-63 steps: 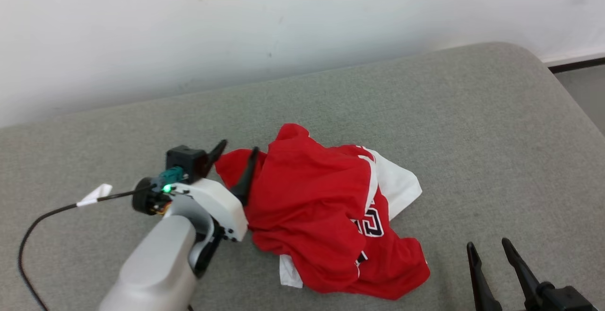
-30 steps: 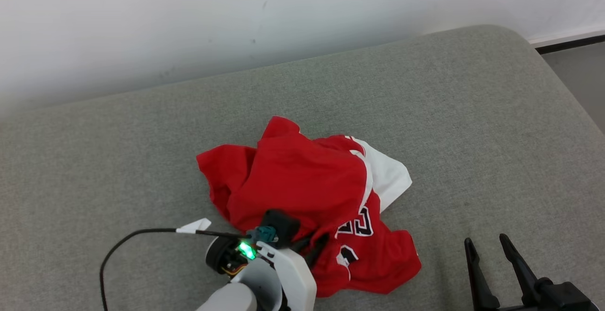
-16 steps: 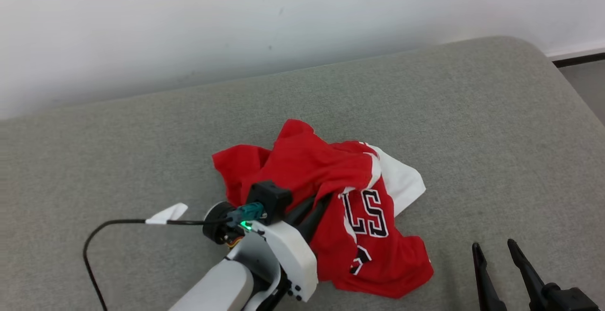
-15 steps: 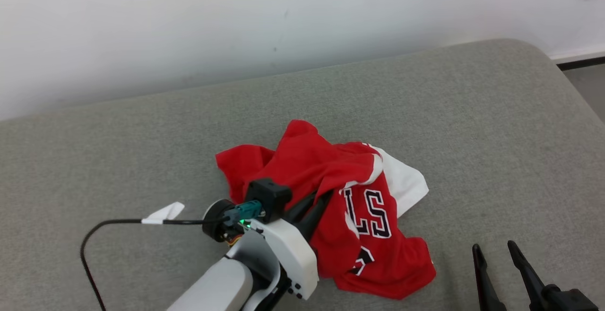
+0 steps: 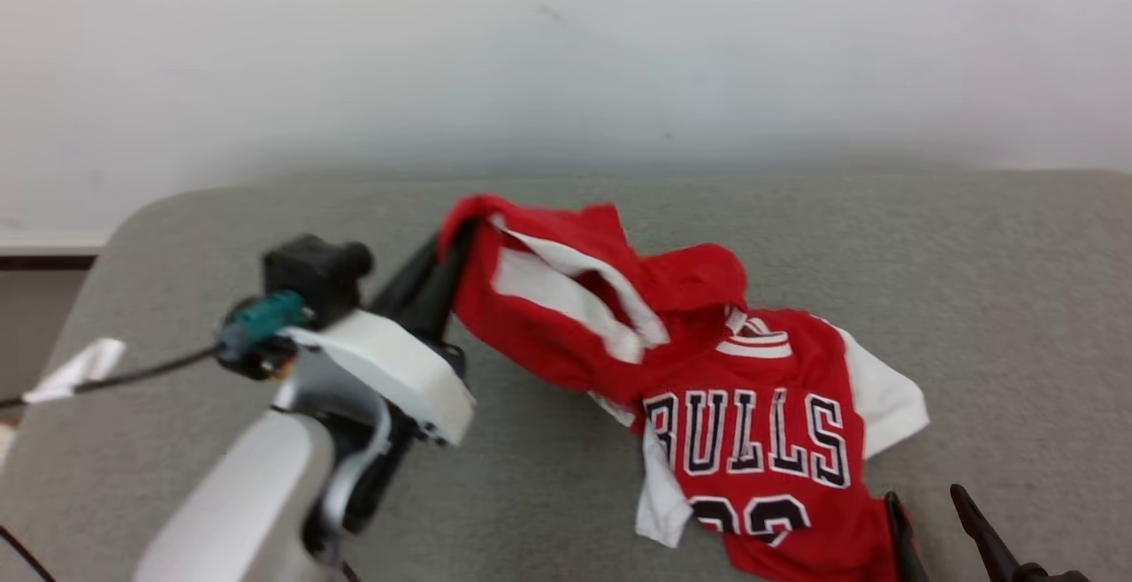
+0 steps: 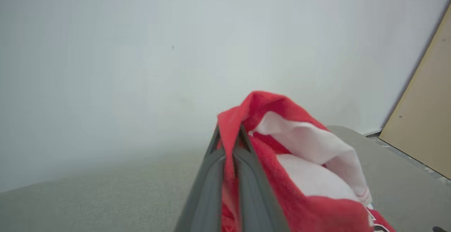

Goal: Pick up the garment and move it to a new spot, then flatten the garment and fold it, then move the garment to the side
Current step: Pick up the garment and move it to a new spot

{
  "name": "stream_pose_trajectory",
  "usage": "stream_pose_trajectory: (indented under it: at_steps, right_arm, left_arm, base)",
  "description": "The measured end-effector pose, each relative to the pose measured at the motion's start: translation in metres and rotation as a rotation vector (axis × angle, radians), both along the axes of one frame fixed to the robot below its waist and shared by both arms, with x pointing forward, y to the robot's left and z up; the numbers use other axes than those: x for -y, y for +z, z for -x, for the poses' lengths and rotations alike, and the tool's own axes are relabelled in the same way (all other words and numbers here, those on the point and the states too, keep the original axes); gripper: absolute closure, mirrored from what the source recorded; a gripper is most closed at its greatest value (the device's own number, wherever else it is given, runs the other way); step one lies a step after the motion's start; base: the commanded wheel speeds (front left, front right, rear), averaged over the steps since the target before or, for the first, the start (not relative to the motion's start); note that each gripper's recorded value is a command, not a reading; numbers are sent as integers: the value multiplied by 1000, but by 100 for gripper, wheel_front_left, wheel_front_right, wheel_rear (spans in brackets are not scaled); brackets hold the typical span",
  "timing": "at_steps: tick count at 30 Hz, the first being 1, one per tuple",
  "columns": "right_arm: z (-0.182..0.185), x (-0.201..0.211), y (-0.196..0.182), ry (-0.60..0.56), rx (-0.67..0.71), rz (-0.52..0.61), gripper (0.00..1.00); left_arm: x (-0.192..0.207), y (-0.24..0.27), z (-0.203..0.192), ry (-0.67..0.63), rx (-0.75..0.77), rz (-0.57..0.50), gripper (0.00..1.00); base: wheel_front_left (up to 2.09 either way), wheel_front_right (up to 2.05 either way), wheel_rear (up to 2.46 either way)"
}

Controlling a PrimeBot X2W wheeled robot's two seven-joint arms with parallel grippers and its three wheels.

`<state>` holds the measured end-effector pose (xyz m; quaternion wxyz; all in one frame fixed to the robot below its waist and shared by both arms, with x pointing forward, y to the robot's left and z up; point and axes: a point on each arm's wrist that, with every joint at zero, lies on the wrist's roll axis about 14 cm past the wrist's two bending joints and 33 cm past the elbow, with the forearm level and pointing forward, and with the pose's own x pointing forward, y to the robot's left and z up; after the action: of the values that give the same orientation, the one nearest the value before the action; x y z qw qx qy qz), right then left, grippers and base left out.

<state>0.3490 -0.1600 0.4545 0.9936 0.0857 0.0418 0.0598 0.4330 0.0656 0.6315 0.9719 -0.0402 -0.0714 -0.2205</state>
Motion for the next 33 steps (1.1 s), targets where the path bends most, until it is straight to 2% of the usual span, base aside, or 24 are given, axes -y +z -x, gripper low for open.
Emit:
stream_pose_trajectory:
  at_steps: [8,14,20,28,29,30,31,32,33]
  right_arm:
    - [-18,-47,1,155,6,3,0]
    - [-30,-64,-8,214,-16,6,0]
    - [-39,-66,-25,241,-58,20,0]
    - [-55,-67,-37,264,-78,34,0]
    - [-56,-67,-38,262,-79,34,0]
    - [-57,-65,-39,259,-80,35,0]
    - [-57,-63,-41,255,-86,37,0]
    - [-56,-61,-43,250,-91,39,0]
    - [-56,-59,-44,246,-94,41,0]
  left_arm:
    - [-137,38,-9,345,64,-61,100]
    - [-220,34,-12,552,20,-84,100]
    - [-272,1,-19,675,-94,-120,100]
    - [-308,-96,-22,784,-369,-194,100]
    - [-309,-108,-22,791,-398,-189,94]
    - [-310,-118,-22,798,-419,-188,65]
    - [-312,-129,-21,809,-441,-184,49]
    - [-313,-138,-20,814,-462,-192,0]
    - [-314,-148,-17,825,-487,-194,0]
  base:
    - [0,0,0]
    - [0,0,0]
    - [0,0,0]
    - [0,0,0]
    - [0,0,0]
    - [0,0,0]
    - [0,0,0]
    - [0,0,0]
    - [0,0,0]
